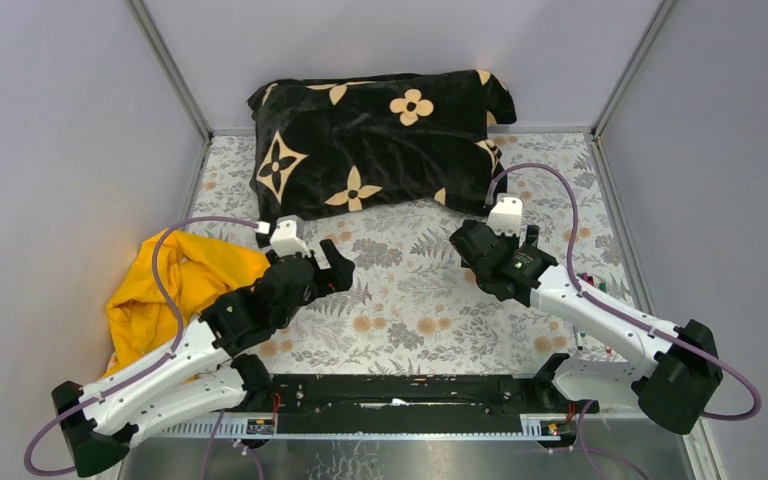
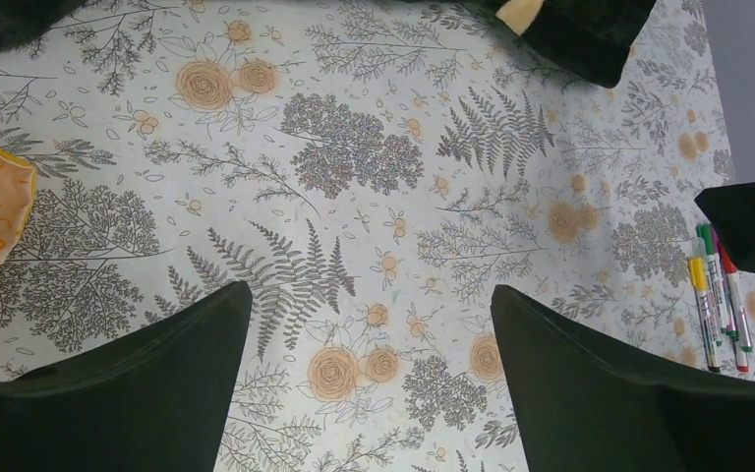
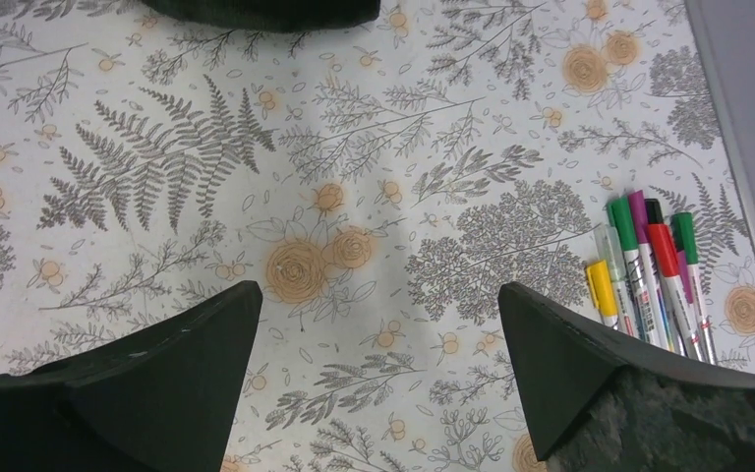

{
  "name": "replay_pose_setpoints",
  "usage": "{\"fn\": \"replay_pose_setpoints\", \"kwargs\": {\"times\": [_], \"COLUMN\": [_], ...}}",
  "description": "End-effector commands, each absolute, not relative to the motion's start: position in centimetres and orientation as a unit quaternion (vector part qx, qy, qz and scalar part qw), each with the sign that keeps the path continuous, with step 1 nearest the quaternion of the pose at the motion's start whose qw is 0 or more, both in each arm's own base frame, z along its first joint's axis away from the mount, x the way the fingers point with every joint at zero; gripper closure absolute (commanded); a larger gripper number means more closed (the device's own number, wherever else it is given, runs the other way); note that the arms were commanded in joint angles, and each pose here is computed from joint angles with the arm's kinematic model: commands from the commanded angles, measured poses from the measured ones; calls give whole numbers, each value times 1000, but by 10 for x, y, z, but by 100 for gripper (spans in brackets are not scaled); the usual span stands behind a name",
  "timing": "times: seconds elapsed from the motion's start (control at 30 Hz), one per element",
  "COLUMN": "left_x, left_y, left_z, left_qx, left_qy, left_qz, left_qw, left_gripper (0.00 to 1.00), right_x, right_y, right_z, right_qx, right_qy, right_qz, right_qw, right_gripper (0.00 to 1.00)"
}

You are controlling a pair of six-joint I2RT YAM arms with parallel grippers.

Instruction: Open the pen caps

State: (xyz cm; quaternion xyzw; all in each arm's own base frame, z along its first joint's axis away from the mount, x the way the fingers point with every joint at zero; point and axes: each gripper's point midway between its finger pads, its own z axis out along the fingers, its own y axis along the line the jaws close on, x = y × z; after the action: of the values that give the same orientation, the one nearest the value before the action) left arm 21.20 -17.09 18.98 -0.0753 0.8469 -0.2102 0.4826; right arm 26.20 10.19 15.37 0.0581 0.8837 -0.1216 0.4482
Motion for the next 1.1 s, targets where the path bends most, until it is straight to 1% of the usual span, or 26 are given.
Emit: {"fn": "replay_pose_setpoints", "kwargs": {"times": [0.0, 0.07, 0.13, 0.2, 0.27, 0.3, 0.4, 0.47, 0.53, 0.63, 0.7, 0.73, 0.9, 1.07], "left_x": [213, 215, 220, 223, 223, 223, 221, 218, 216, 210, 206, 204, 198, 197], "left_y": [-168, -173, -183, -194, -208, -214, -233, -244, -253, -263, -267, -268, -271, -276], "left_z": [187, 182, 177, 169, 162, 160, 156, 154, 154, 158, 161, 163, 168, 171], "left_qx": [-84, -83, -81, -78, -68, -64, -44, -32, -20, -2, 9, 14, 26, 35], "left_qy": [848, 850, 849, 850, 853, 854, 856, 855, 855, 855, 853, 851, 847, 846], "left_qz": [-198, -200, -208, -217, -230, -235, -248, -257, -264, -270, -275, -278, -288, -290], "left_qw": [484, 481, 479, 473, 463, 459, 452, 449, 446, 443, 444, 445, 445, 446], "left_gripper": [1, 1, 1, 1, 1, 1, 1, 1, 1, 1, 1, 1, 1, 1], "right_x": [270, 271, 273, 272, 271, 269, 262, 255, 246, 235, 229, 227, 220, 214], "right_y": [96, 90, 84, 71, 53, 40, 4, -14, -31, -50, -59, -64, -92, -123], "right_z": [181, 187, 198, 210, 216, 214, 205, 196, 183, 164, 157, 152, 124, 103], "right_qx": [93, 98, 108, 123, 148, 166, 235, 275, 320, 390, 435, 456, 547, 591], "right_qy": [855, 847, 835, 820, 814, 817, 823, 820, 815, 796, 776, 765, 720, 693], "right_qz": [-129, -141, -153, -173, -189, -195, -191, -186, -184, -181, -175, -173, -146, -157], "right_qw": [493, 504, 517, 531, 529, 517, 481, 467, 447, 425, 423, 420, 401, 381], "right_gripper": [0, 2, 9, 22, 33, 38, 60, 69, 81, 89, 98, 100, 100, 100]}}
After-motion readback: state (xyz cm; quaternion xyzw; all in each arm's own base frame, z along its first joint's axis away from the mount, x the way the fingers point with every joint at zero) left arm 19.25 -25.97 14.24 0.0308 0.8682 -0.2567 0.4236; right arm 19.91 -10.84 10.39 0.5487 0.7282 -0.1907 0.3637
